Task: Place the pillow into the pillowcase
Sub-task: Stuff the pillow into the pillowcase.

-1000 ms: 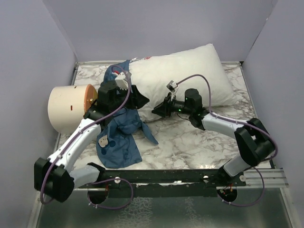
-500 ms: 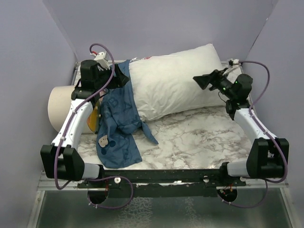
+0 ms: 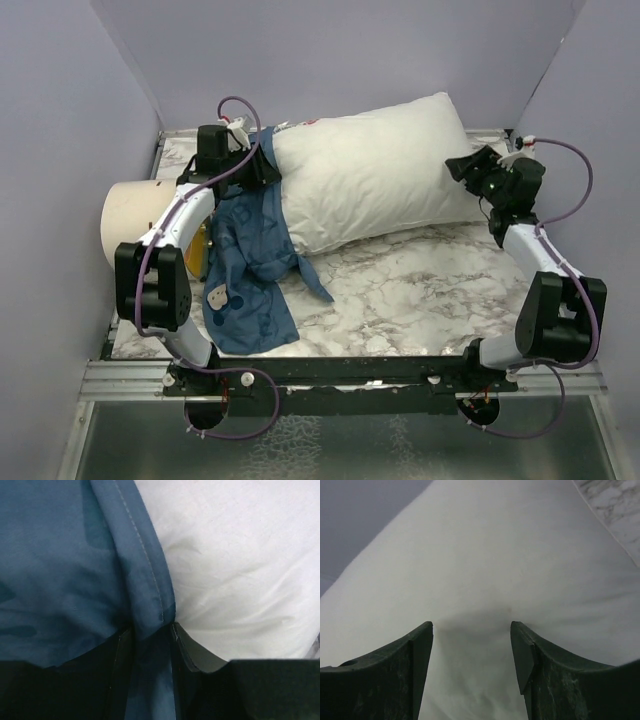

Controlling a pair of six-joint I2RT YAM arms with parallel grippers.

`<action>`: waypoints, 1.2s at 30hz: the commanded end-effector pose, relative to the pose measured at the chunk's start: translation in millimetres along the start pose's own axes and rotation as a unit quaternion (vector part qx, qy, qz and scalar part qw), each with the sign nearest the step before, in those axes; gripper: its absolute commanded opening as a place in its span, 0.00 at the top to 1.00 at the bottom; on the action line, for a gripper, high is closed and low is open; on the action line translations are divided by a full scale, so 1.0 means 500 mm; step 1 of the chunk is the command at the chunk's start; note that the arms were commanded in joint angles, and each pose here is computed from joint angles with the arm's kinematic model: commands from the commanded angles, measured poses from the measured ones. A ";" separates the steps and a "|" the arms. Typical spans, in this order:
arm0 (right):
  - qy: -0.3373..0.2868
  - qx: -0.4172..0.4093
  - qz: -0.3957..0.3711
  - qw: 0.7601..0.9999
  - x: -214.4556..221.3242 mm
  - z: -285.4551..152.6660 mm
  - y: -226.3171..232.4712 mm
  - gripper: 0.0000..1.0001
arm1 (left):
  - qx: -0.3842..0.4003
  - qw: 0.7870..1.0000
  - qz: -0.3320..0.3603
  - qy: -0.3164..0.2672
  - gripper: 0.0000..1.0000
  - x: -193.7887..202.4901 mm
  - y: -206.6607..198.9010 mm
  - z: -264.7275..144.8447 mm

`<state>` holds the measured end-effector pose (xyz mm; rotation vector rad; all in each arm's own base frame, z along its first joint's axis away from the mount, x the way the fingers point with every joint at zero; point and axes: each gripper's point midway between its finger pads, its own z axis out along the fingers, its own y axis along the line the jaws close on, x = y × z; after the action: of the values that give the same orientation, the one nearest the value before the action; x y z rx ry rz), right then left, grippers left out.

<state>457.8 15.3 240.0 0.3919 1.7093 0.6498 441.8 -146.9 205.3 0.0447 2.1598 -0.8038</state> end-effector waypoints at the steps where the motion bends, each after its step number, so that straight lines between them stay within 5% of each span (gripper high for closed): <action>1: 0.031 0.012 0.015 0.999 0.086 -0.036 -0.038 0.44 | 0.086 0.996 0.008 0.035 0.67 0.038 -0.090 0.041; 8: -0.010 -0.102 -0.079 0.992 0.063 -0.154 0.082 0.46 | 0.139 0.987 0.031 0.069 0.68 0.141 -0.221 0.054; 16: 0.054 -0.333 -0.123 0.933 0.126 -0.225 0.298 0.46 | 0.190 0.980 0.015 0.066 0.66 0.221 -0.351 0.021; 24: 0.115 -0.387 -0.122 0.907 0.199 -0.252 0.344 0.45 | 0.162 0.984 0.065 0.047 0.47 0.245 -0.355 -0.066; 27: 0.124 -0.375 -0.114 0.912 0.214 -0.256 0.331 0.44 | 0.106 0.988 0.114 0.020 0.34 0.195 -0.310 -0.104; 36: 0.114 -0.307 -0.062 0.943 0.232 -0.251 0.284 0.34 | 0.112 0.984 0.123 -0.070 0.29 -0.061 -0.243 -0.133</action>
<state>293.6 173.2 265.8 -0.3460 1.5965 1.1295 355.5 -201.1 297.2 0.2689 1.9436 -0.8575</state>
